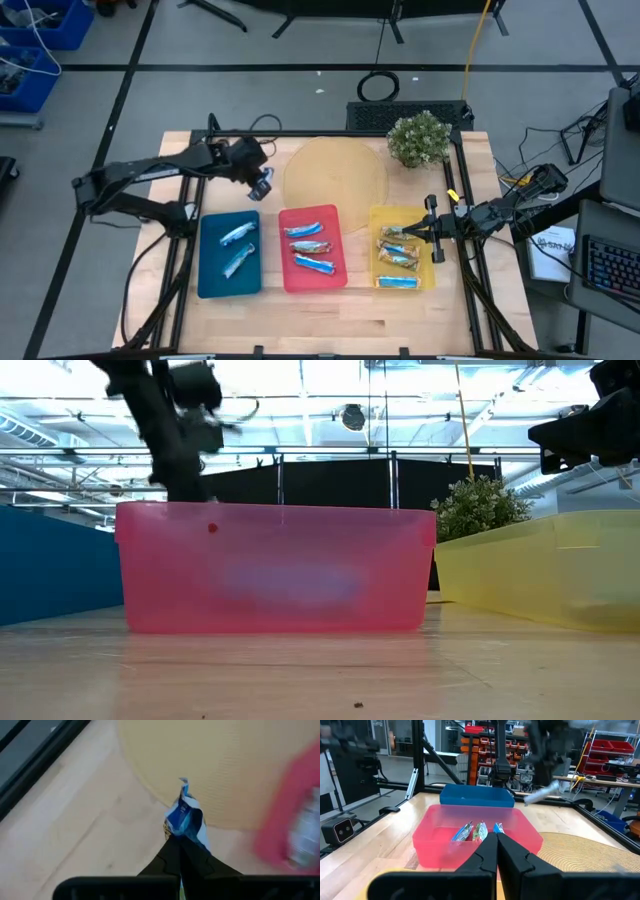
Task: Pick and place Granola Bars by type
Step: Put the blue granola bar into the blue bin, then return to Home Position
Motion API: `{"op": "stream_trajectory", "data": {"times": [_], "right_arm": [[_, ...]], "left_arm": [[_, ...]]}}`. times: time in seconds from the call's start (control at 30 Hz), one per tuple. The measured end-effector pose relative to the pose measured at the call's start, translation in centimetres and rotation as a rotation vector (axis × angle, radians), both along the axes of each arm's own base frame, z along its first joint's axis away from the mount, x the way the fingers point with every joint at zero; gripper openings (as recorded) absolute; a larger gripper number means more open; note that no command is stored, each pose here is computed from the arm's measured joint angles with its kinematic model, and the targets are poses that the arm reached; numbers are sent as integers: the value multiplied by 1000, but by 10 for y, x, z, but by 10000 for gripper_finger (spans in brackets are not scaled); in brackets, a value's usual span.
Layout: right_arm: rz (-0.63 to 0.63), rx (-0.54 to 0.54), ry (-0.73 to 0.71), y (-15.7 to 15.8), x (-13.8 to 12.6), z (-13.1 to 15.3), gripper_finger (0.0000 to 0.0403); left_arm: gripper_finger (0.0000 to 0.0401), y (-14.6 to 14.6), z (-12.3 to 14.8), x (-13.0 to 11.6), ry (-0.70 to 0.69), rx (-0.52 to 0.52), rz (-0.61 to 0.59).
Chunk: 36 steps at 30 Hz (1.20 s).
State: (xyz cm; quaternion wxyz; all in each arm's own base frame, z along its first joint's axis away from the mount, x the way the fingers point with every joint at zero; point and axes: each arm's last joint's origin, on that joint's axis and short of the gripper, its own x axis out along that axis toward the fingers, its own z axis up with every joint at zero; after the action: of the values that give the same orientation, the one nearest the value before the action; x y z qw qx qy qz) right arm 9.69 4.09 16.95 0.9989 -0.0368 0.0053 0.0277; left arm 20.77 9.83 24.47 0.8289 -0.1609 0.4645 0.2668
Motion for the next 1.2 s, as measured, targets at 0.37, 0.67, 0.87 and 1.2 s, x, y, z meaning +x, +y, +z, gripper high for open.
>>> {"op": "stream_trajectory", "data": {"times": [0.37,0.67,0.87,1.2], "right_arm": [[0,-1,0,0,0,0,0],[0,-1,0,0,0,0,0],[0,0,0,0,0,0,0],[0,-1,1,0,0,0,0]], "left_arm": [[1,-101,78,-31,50,-13,-112],[0,-188,59,-43,141,-166,-216],[1,-222,43,-44,206,-160,-216],[4,-251,61,-54,-299,416,-419]]}}
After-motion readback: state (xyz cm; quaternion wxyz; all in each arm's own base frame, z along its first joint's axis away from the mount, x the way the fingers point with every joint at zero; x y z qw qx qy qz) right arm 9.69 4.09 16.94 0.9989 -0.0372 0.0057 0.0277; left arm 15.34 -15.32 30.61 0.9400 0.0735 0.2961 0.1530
